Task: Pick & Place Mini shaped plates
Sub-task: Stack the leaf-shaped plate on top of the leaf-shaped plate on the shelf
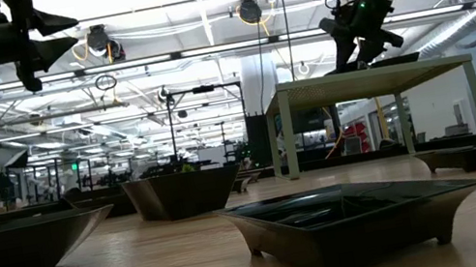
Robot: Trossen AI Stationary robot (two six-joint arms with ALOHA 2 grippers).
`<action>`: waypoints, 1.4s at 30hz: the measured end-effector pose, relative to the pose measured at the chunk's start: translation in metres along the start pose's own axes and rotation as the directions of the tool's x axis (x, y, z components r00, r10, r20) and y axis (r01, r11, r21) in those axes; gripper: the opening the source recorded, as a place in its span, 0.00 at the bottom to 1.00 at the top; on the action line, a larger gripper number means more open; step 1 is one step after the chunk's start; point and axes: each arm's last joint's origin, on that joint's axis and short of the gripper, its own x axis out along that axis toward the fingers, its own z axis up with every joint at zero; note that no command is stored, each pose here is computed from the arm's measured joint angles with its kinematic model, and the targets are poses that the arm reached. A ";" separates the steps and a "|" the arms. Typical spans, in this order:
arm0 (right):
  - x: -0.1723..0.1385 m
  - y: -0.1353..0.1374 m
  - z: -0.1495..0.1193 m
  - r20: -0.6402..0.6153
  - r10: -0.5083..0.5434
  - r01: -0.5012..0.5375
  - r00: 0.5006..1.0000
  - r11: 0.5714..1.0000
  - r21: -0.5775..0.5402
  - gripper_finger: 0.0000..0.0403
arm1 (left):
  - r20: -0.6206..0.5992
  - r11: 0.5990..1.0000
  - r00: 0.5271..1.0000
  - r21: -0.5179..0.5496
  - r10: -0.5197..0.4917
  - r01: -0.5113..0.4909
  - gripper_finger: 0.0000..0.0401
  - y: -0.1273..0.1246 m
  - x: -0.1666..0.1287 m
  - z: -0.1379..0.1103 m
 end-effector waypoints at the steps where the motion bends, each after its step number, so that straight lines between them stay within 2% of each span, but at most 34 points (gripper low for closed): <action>1: 0.000 0.000 0.000 -0.004 -0.001 0.001 1.000 1.000 0.000 0.48 | 0.000 1.000 1.000 0.000 0.000 0.000 0.42 0.000 0.000 0.000; 4: 0.000 -0.001 -0.003 -0.028 -0.008 0.008 1.000 1.000 -0.001 0.46 | 0.000 1.000 1.000 0.000 0.000 0.000 0.42 0.000 0.000 0.000; 8: 0.000 -0.002 -0.006 -0.059 -0.017 0.017 0.998 1.000 -0.003 0.38 | 0.000 1.000 1.000 0.000 0.000 0.000 0.42 0.000 0.000 0.000; 20: 0.000 -0.002 -0.006 -0.065 -0.021 0.021 0.998 1.000 -0.004 0.02 | -0.020 1.000 1.000 0.020 0.008 -0.007 0.42 0.001 0.000 -0.002; 31: -0.024 -0.001 0.002 0.068 0.021 -0.018 0.997 0.999 -0.046 0.01 | -0.060 1.000 0.998 0.020 0.025 -0.023 0.42 0.002 0.000 -0.006; 36: -0.028 0.002 0.000 0.042 0.113 -0.109 0.993 0.991 -0.079 0.01 | -0.060 0.999 0.998 0.023 0.024 -0.023 0.42 0.002 0.000 -0.006; 42: -0.018 0.003 -0.001 0.001 0.134 -0.133 0.991 0.985 -0.110 0.01 | -0.060 0.999 0.998 0.022 0.024 -0.023 0.42 0.002 0.000 -0.006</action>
